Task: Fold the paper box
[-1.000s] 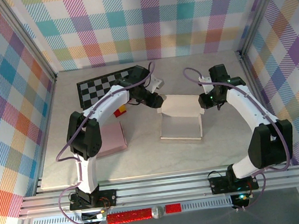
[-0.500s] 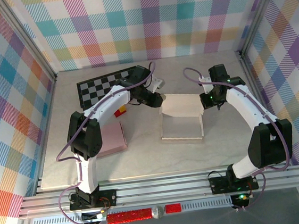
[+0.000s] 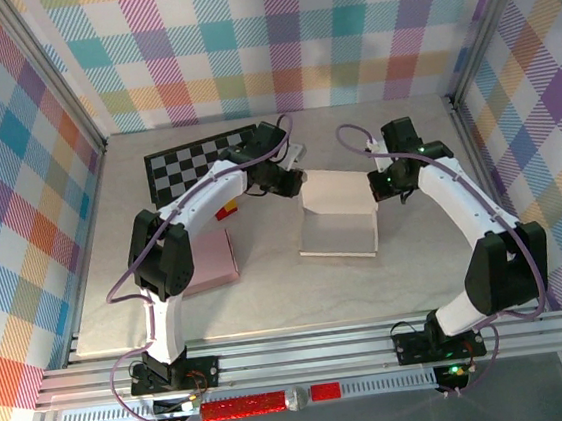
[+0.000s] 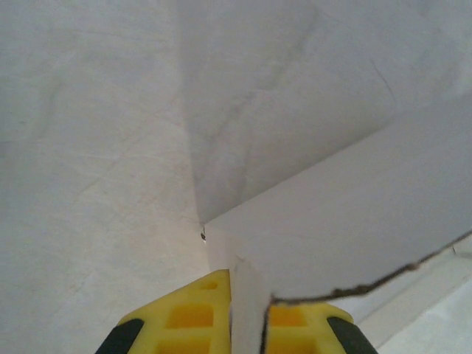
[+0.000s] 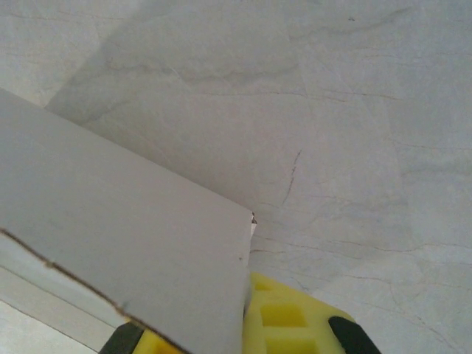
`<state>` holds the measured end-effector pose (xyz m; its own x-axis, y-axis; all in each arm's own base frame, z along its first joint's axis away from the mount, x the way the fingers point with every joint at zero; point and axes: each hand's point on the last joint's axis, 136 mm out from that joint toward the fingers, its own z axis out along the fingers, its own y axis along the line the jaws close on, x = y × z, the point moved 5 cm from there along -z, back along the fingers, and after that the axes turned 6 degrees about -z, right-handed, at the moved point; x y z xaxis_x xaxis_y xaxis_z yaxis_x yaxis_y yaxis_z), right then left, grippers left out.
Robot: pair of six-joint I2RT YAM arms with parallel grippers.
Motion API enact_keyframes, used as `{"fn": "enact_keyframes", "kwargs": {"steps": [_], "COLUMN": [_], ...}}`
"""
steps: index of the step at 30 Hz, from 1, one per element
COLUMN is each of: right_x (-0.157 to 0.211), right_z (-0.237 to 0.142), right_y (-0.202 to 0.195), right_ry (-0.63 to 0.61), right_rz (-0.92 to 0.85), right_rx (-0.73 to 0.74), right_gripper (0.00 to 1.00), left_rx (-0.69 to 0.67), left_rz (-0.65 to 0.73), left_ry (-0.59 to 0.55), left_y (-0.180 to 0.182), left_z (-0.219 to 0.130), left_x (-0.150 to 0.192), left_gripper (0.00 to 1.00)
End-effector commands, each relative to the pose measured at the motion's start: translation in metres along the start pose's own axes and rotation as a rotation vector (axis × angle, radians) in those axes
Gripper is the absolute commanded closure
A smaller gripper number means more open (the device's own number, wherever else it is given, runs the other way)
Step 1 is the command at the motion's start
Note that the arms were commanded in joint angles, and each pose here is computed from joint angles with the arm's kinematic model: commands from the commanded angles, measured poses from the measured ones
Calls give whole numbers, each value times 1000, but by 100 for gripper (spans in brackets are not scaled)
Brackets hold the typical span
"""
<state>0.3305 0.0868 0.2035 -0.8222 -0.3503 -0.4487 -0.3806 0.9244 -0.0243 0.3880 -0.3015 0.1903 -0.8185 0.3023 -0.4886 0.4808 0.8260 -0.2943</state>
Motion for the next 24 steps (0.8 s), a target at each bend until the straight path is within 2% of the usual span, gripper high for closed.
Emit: {"fn": "enact_keyframes", "kwargs": {"steps": [1,6,11,14,20,24], "right_x": [-31,-60,-101,-117,-120,-110], "right_z": [-6,5,13,21,41,46], "right_y": [13,20,25,32,38,40], "right_ry": [-114,-186,-277,-274,-258,-300], "right_rz": [88,196,289,292,303,308], "right_rx": [-11,-7,-61,-64,-40,-44], "right_gripper": [100,100,100,100,100,100], "left_rx": [-107,-174,-142,-110,-52,-1], "left_rz": [-104,-152,-246,-269,-295,-306], "left_ry": [-85,-155,-187,-212,-232,-246], "left_y": [3,18,42,47,49,47], "left_z": [-15,-29,-29,-27,-14,-3], "left_x": [-15,-24,-35,-43,-53,-52], "left_gripper": [96,97,97,97,97,97]}}
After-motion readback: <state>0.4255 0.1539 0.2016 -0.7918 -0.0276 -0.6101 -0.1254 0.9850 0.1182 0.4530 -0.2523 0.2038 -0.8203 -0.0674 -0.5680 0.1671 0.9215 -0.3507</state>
